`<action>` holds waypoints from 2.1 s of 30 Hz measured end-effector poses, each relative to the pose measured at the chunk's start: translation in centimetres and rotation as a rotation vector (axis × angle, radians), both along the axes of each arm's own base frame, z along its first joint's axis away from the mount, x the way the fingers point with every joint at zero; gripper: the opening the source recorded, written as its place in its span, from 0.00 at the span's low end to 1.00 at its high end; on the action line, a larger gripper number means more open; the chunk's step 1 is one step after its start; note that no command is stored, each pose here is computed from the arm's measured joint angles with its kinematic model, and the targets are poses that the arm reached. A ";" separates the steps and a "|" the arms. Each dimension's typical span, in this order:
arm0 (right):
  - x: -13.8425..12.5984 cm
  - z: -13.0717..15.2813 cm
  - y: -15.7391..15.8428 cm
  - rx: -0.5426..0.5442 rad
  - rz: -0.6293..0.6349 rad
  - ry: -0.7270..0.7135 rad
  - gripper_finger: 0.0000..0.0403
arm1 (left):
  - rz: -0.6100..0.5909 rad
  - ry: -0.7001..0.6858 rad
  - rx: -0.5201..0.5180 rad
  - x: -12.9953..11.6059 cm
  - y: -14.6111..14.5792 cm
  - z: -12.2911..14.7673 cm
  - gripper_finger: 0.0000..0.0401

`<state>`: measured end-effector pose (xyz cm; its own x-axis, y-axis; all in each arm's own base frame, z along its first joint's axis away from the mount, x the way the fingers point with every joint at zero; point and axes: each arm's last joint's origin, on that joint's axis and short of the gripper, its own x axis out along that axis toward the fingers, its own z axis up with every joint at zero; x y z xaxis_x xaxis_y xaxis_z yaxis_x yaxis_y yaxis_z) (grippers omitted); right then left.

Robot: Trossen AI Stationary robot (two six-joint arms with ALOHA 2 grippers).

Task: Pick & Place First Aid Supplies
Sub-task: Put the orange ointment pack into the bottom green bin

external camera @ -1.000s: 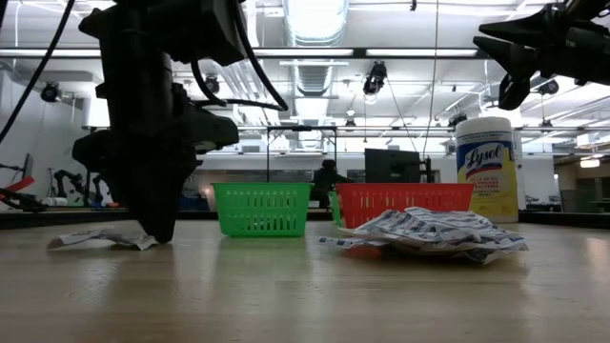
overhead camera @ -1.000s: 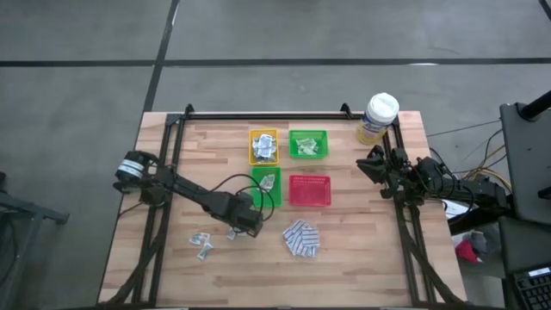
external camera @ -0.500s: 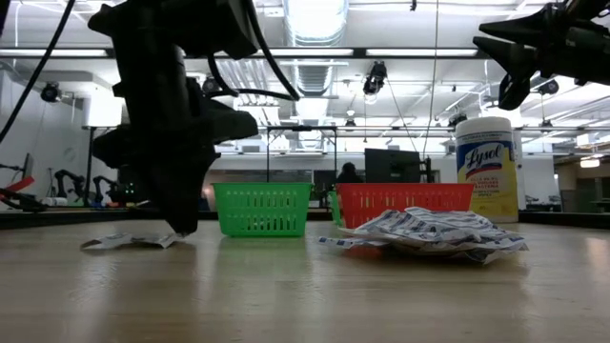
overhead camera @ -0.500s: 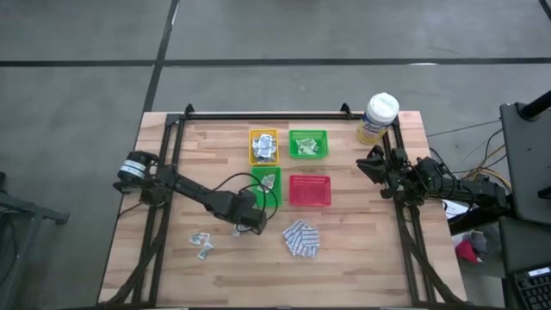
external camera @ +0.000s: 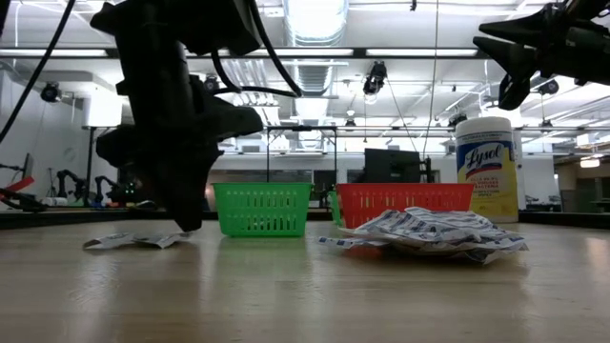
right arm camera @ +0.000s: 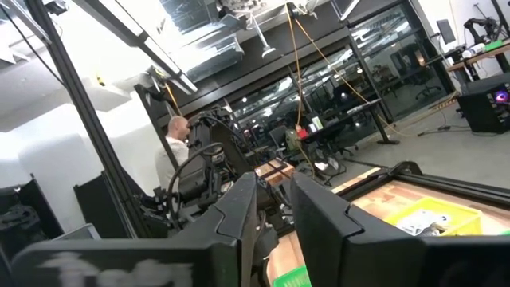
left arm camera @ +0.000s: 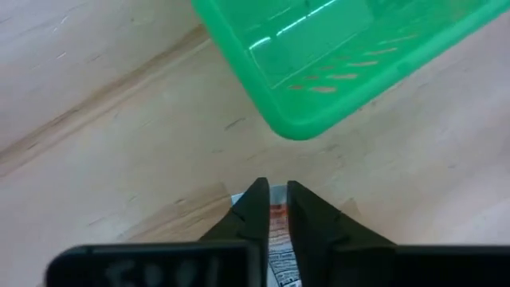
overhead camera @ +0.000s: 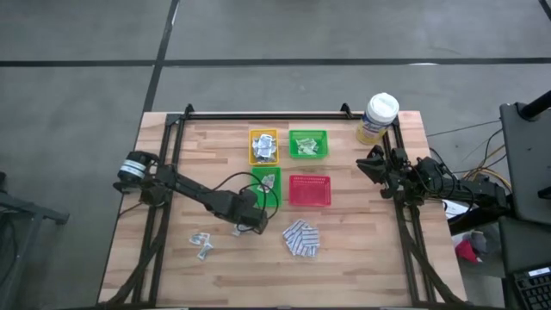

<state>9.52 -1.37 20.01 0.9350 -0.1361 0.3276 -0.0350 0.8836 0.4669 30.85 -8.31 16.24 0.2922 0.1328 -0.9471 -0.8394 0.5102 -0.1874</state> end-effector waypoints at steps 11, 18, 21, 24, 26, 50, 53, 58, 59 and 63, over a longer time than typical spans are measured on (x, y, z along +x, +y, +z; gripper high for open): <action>0.0 0.0 0.0 -0.003 -0.001 0.000 0.18 | -0.020 -0.003 -0.024 0.3 -0.2 0.5 0.32; 0.0 0.0 0.0 -0.003 -0.001 0.000 0.18 | -0.038 0.029 -0.046 0.5 -0.3 -0.3 0.34; 0.0 0.0 0.0 -0.003 -0.001 0.000 0.19 | -0.040 0.040 -0.046 0.5 -0.3 -0.6 0.31; 0.0 0.0 0.0 -0.003 -0.001 0.000 0.20 | -0.044 0.037 -0.045 0.6 -0.3 -0.7 0.27; 0.0 0.0 0.0 -0.002 -0.001 0.000 0.20 | -0.046 0.037 -0.045 0.6 -0.3 -0.7 0.24; 0.0 0.0 0.0 0.000 0.000 0.002 0.19 | -0.148 -0.040 0.107 0.6 0.0 1.4 0.03; 0.0 -0.1 0.0 0.001 0.001 0.007 0.20 | -0.197 -0.065 0.141 0.5 0.1 2.0 0.01; 0.1 -0.2 0.0 0.008 0.003 0.022 0.20 | -0.210 -0.001 0.109 -0.2 0.2 2.2 0.01; 0.1 -0.2 0.0 0.008 0.003 0.022 0.20 | -0.198 0.013 0.101 -0.4 0.2 2.2 0.01; 0.1 -0.2 0.0 0.008 0.003 0.022 0.18 | -0.188 0.002 0.092 -0.7 0.1 3.0 0.01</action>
<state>9.59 -1.38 19.80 0.9422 -0.1361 0.3060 -0.0269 0.8799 0.4743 30.13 -8.17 19.24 0.3176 0.1618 -0.9343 -0.7282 0.6727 -0.1310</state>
